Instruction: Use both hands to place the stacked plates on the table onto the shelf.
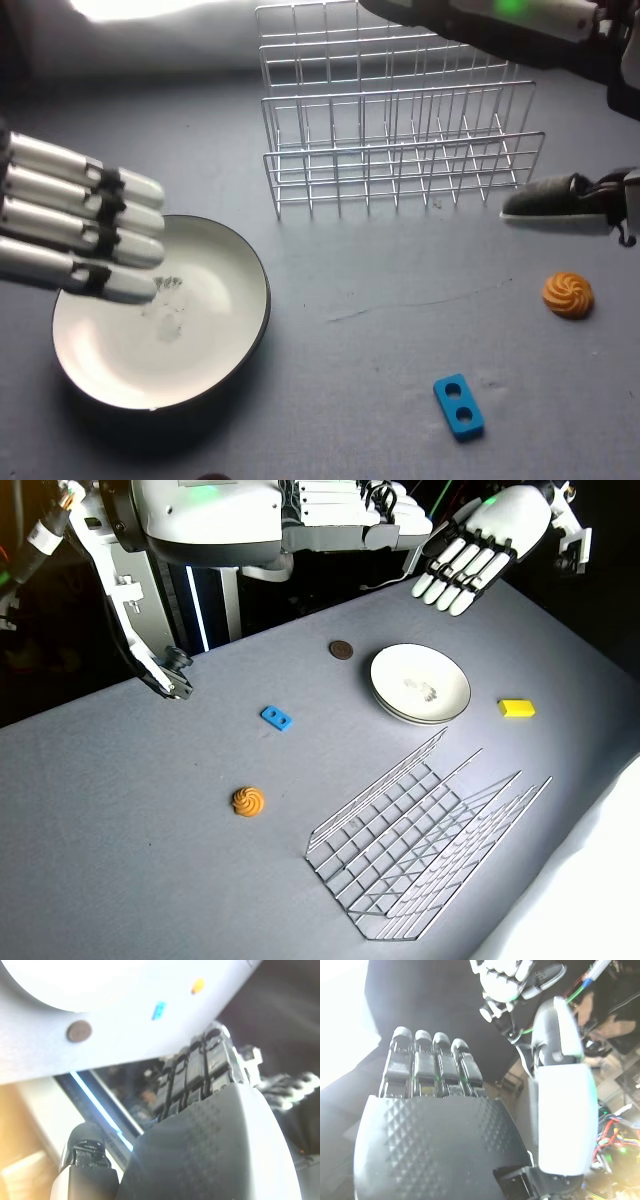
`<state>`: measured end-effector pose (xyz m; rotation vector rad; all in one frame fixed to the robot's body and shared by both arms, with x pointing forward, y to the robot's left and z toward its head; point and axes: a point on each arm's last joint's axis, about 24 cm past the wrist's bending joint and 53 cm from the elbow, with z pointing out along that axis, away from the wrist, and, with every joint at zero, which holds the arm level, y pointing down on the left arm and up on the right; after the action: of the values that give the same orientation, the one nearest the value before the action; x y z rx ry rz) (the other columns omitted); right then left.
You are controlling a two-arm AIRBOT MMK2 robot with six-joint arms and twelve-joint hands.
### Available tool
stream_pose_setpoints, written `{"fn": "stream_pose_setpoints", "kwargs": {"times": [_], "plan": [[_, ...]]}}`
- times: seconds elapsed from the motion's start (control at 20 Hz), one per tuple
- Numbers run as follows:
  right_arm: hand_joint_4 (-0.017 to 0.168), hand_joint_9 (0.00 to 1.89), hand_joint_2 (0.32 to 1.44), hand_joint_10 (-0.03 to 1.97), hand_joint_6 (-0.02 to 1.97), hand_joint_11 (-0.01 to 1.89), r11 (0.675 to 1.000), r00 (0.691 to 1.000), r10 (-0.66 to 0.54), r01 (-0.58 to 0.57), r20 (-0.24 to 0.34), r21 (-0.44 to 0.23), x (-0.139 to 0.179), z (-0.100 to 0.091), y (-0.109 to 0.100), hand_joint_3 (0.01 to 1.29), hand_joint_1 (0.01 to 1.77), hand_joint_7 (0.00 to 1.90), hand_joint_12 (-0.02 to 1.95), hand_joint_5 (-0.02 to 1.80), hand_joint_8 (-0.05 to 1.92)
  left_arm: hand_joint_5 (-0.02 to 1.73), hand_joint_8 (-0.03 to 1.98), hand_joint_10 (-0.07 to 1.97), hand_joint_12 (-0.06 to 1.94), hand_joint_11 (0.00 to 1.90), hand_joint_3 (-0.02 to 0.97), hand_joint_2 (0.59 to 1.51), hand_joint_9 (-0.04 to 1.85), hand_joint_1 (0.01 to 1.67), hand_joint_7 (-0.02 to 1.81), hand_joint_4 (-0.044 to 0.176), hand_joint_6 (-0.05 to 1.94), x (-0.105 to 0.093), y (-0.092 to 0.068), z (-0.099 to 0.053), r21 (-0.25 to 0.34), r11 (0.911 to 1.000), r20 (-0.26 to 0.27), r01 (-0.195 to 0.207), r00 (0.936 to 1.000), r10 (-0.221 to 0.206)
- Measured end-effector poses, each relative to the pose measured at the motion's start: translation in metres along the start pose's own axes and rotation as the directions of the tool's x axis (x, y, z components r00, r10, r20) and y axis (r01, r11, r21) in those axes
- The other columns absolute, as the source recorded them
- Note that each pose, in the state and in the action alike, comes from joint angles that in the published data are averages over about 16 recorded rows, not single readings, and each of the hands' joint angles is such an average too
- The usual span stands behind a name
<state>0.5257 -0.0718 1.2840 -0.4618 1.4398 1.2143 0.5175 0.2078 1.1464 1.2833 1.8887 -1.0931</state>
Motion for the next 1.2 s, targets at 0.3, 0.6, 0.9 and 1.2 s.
{"fn": "stream_pose_setpoints", "kwargs": {"times": [0.3, 0.6, 0.9, 1.2], "plan": [[0.0, 0.02, 1.03, -0.01, 0.0, 0.02, 1.0, 1.0, -0.01, 0.01, 0.006, 0.011, 0.0, 0.0, -0.002, 0.02, 1.01, 0.01, 0.04, 0.01, 0.0, 0.02, -0.01, -0.01, 0.0, 0.02, 0.021, 1.139, 0.02, 0.02, 0.02, 0.002, 0.0, 0.038, 0.012, 0.008, -0.009, 0.9989, -0.073, 0.046, 0.9963, -0.046], [0.0, 0.02, 1.03, -0.01, 0.0, 0.02, 1.0, 1.0, -0.014, 0.014, 0.003, 0.013, 0.001, 0.0, -0.002, 0.02, 1.06, 0.01, 0.08, 0.01, 0.0, 0.02, -0.01, -0.01, 0.01, 0.02, 0.021, 1.142, 0.02, 0.02, 0.02, 0.002, 0.0, 0.073, 0.023, 0.01, -0.031, 0.9964, -0.124, 0.078, 0.9889, -0.082], [0.0, 0.02, 1.03, -0.01, 0.0, 0.02, 0.999, 1.0, -0.031, 0.031, 0.003, 0.01, 0.001, 0.0, -0.002, 0.02, 1.06, 0.01, 0.07, 0.02, 0.0, 0.02, -0.01, -0.01, 0.01, 0.02, 0.022, 1.144, 0.02, 0.02, 0.01, 0.002, 0.0, 0.095, 0.033, 0.013, -0.058, 0.9938, -0.149, 0.095, 0.9836, -0.103], [0.0, 0.02, 1.04, -0.01, 0.0, 0.03, 0.998, 0.998, -0.058, 0.058, 0.006, 0.001, 0.001, -0.001, 0.0, 0.02, 1.02, 0.01, 0.05, 0.02, 0.0, 0.02, -0.01, -0.01, 0.01, 0.02, 0.021, 1.145, 0.02, 0.02, 0.01, 0.002, 0.0, 0.105, 0.043, 0.017, -0.089, 0.9911, -0.158, 0.099, 0.9811, -0.112]]}}
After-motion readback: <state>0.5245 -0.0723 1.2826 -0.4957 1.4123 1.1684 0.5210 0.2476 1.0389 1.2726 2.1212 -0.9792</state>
